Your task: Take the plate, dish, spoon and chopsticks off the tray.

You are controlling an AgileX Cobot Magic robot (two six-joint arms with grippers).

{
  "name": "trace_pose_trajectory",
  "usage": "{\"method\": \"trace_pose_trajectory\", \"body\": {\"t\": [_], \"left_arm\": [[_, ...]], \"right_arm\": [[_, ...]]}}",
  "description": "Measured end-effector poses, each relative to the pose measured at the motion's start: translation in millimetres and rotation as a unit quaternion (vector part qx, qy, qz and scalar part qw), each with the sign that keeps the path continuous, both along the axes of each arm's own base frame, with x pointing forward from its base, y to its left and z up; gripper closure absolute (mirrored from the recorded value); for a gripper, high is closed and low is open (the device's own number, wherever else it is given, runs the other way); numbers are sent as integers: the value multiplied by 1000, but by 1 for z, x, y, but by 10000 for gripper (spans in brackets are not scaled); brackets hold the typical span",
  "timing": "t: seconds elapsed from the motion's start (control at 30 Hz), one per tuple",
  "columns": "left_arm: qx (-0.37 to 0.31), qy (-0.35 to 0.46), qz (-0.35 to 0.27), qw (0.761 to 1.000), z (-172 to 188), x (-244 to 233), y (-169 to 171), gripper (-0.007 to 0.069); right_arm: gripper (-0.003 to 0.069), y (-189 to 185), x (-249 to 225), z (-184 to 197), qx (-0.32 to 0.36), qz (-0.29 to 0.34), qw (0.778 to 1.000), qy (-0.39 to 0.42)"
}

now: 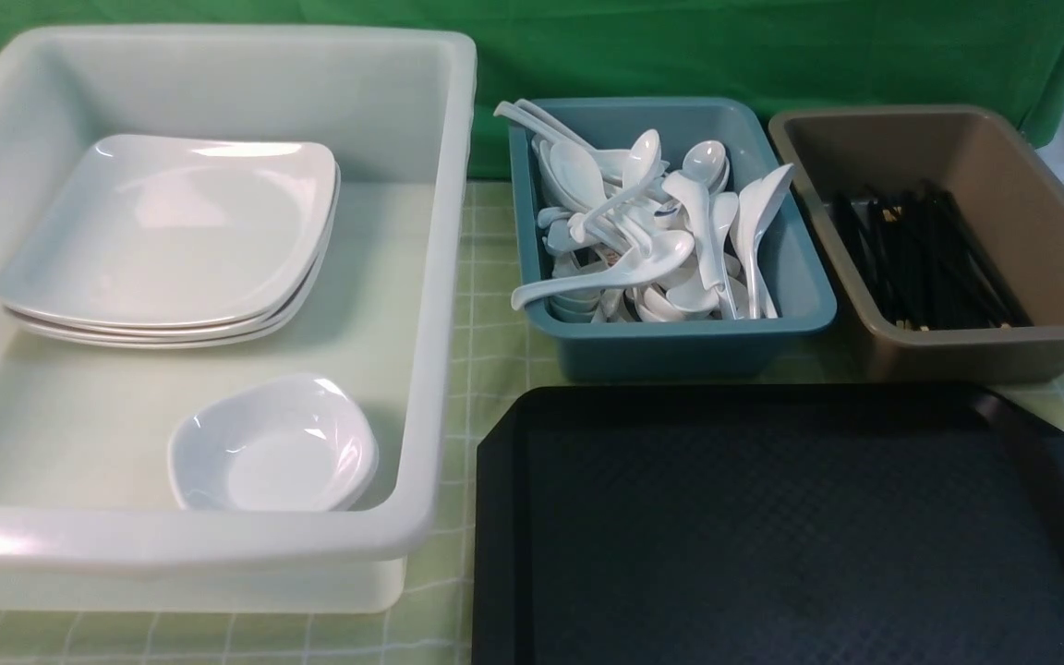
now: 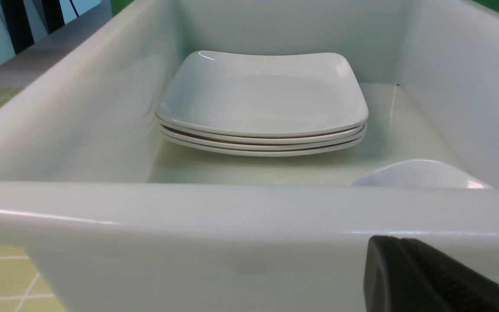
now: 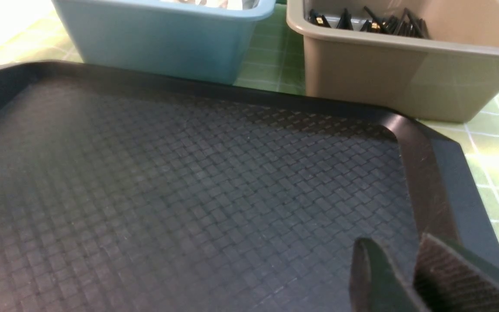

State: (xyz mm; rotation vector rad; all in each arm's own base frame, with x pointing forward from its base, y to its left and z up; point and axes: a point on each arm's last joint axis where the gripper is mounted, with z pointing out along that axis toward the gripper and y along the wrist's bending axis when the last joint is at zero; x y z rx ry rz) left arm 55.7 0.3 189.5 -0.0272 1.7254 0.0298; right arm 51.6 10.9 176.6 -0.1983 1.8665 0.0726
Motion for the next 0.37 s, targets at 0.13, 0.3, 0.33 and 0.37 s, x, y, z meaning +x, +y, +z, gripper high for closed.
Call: {"method": "trace_pose_trajectory", "body": {"t": [0.13, 0.3, 0.33, 0.37], "left_arm": [[0, 0, 0, 1000, 0, 0, 0, 615], [0, 0, 0, 1000, 0, 0, 0, 615], [0, 0, 0, 1000, 0, 0, 0, 615], [0, 0, 0, 1000, 0, 0, 0, 615]], "right_arm": [[472, 0, 0, 0, 0, 0, 1000, 0], [472, 0, 0, 0, 0, 0, 1000, 0], [472, 0, 0, 0, 0, 0, 1000, 0], [472, 0, 0, 0, 0, 0, 1000, 0]]}}
